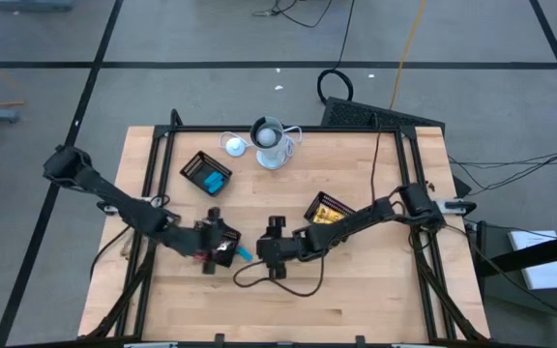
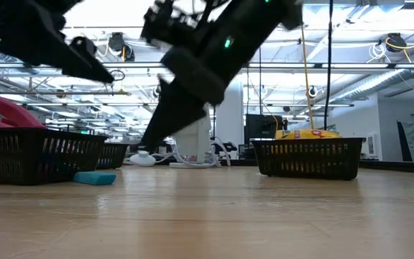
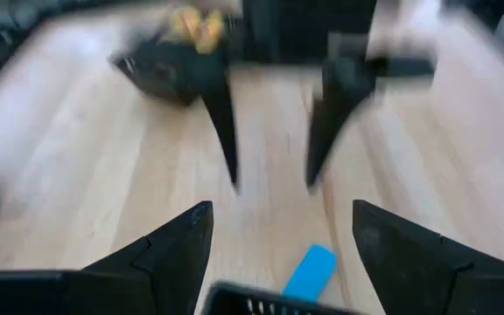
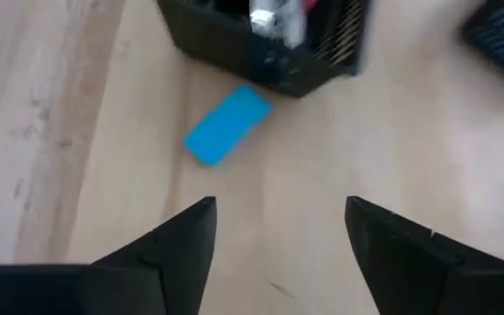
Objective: Pick & Place School Supplies
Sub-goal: Put the blue eraser into the top black bin
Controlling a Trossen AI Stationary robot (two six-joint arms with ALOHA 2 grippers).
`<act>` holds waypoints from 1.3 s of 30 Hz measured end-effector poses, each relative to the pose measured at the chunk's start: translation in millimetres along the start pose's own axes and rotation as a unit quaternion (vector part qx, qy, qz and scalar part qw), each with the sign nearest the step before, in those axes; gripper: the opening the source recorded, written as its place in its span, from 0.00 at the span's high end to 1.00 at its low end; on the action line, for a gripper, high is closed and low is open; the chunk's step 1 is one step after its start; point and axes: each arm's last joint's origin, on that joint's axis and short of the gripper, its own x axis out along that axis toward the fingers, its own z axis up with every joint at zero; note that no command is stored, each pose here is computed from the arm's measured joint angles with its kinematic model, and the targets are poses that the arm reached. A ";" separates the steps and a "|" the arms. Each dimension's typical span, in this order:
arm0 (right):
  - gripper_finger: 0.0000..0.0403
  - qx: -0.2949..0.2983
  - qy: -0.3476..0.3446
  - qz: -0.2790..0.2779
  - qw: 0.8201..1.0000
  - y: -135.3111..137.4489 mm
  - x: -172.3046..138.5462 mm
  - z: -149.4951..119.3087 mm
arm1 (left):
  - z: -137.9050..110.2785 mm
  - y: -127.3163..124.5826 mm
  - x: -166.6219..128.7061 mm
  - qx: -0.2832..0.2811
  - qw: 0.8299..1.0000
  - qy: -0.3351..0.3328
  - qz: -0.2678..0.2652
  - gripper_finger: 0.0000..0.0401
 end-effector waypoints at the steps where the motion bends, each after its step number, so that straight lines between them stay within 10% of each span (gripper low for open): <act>1: 0.40 -0.009 0.001 -0.011 1.000 0.1 -6.6 2.0 | 3.6 -1.9 5.6 0.007 1.000 0.023 0.000 0.32; 18: 0.44 0.030 -0.066 -0.081 0.994 -10.0 -107.5 -67.6 | 16.8 -19.8 74.1 0.044 0.967 0.244 -0.051 0.32; 39: 0.44 0.032 -0.088 -0.072 0.993 -12.2 -115.9 -85.6 | -10.2 -7.1 103.1 0.014 0.941 0.330 -0.069 0.34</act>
